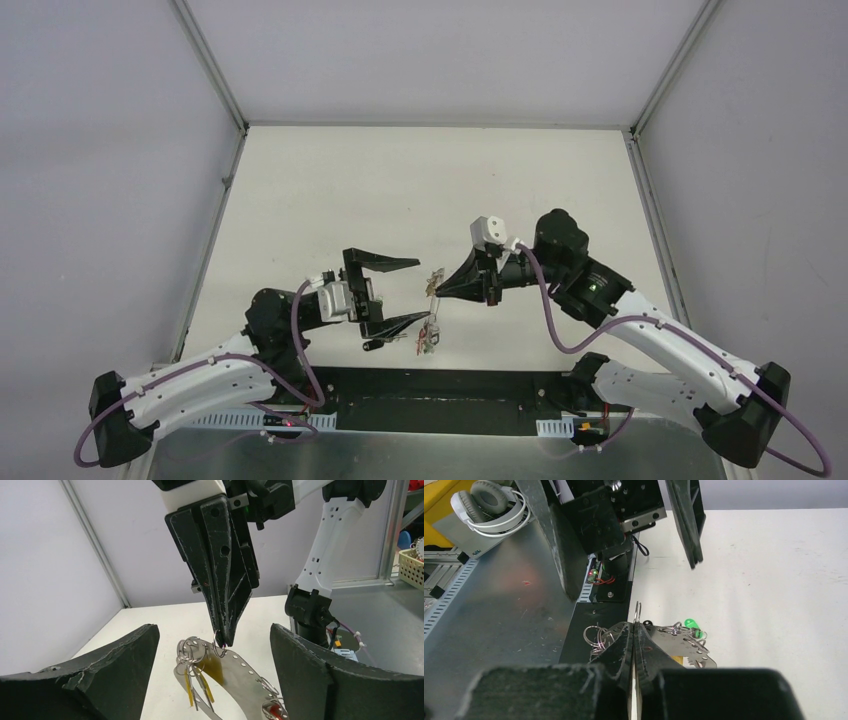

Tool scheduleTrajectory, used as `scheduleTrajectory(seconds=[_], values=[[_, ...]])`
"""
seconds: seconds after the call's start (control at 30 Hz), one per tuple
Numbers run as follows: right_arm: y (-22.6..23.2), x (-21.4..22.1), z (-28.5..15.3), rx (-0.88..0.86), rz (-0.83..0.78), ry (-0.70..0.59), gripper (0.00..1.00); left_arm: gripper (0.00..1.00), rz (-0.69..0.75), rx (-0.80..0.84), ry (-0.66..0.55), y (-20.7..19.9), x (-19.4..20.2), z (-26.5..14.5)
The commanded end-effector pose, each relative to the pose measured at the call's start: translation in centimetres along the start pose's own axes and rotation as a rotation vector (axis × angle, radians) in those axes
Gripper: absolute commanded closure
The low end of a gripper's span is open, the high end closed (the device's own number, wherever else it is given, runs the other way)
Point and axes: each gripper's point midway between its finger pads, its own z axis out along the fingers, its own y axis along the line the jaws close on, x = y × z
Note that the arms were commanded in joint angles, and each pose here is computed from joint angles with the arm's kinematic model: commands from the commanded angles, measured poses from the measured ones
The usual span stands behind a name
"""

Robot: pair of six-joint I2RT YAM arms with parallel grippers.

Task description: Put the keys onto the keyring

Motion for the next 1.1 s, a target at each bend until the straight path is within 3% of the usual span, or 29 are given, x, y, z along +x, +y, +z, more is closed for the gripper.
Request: scheduleTrajectory(seconds=[0.0,0.53,1.07], values=[[0.7,-1.9,-0.5,-0.006,-0.107,-0.068,1.00,0.14,0.025,-0.022,-0.039,0.3,-2.5,-0.1],[4.0,-1.7,-3.2,-0.054,-0.591,-0.183,1.00,0.14,0.013,-0.059,-0.026,0.1,-2.7,-2.5],[4.6,-1.2,-3.3,-0.105,-0.728,-0.182,1.00,0.14,-0.017,-0.056,0.033,0.0,-1.4,-2.4]])
